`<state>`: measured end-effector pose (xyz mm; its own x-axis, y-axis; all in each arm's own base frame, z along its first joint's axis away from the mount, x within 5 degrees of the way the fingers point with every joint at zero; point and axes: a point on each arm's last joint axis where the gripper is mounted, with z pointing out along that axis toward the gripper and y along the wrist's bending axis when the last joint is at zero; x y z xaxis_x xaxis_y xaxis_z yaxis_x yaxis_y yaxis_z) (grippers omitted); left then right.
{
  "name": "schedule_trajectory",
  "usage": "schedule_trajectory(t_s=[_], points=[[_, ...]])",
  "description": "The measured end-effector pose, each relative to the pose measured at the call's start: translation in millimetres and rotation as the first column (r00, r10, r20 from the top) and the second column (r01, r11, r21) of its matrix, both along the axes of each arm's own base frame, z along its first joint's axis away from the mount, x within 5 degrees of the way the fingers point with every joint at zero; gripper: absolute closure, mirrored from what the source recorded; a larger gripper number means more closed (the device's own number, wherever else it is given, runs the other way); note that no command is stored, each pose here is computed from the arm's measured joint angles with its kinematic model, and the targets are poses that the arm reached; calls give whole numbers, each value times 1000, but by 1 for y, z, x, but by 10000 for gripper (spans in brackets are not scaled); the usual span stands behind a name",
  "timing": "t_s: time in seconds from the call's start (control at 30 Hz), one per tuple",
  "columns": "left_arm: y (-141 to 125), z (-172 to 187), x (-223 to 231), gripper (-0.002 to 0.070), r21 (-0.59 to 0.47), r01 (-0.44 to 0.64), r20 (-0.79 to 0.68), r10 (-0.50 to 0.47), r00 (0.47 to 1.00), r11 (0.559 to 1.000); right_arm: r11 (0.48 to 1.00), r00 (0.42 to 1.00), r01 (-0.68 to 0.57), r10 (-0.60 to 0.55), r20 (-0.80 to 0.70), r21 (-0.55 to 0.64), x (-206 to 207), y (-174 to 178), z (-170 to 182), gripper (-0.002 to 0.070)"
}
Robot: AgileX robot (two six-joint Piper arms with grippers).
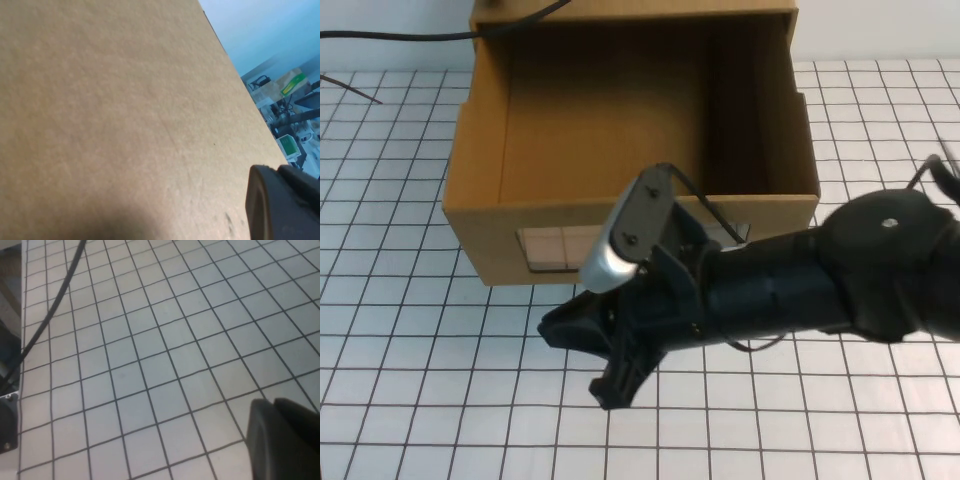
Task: Close the shoe box
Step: Close the shoe box with your right arm
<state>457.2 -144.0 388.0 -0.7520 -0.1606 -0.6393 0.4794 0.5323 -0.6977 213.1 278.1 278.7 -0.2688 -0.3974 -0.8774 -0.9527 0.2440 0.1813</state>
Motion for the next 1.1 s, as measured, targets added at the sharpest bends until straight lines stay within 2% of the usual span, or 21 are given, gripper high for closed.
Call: schedule_trajectory(t_s=[0.17, 0.43, 0.63, 0.8, 0.97, 1.1], points=[[0, 0, 0, 680, 0, 4, -2, -4, 1000, 1000, 1000, 1000, 3, -3, 24, -12, 13, 11, -7, 689], [-1, 1, -1, 680, -9, 9, -10, -9, 1000, 1000, 995, 979, 66, -51, 199, -69, 29, 13, -10, 689], [-1, 1, -1, 680, -14, 13, -17, -13, 1000, 1000, 985, 927, 151, -114, 356, -79, 51, 18, 5, 689], [-1, 1, -1, 680, -15, 15, -18, -15, 1000, 1000, 976, 871, 185, -109, 478, -115, 73, 31, 6, 689], [0, 1, -1, 680, -15, 13, -18, -14, 1000, 1000, 958, 826, 255, -145, 544, -132, 92, 39, -3, 690], [0, 1, -1, 680, -15, 13, -18, -14, 1000, 1000, 951, 812, 284, -170, 558, -125, 106, 44, -7, 689]])
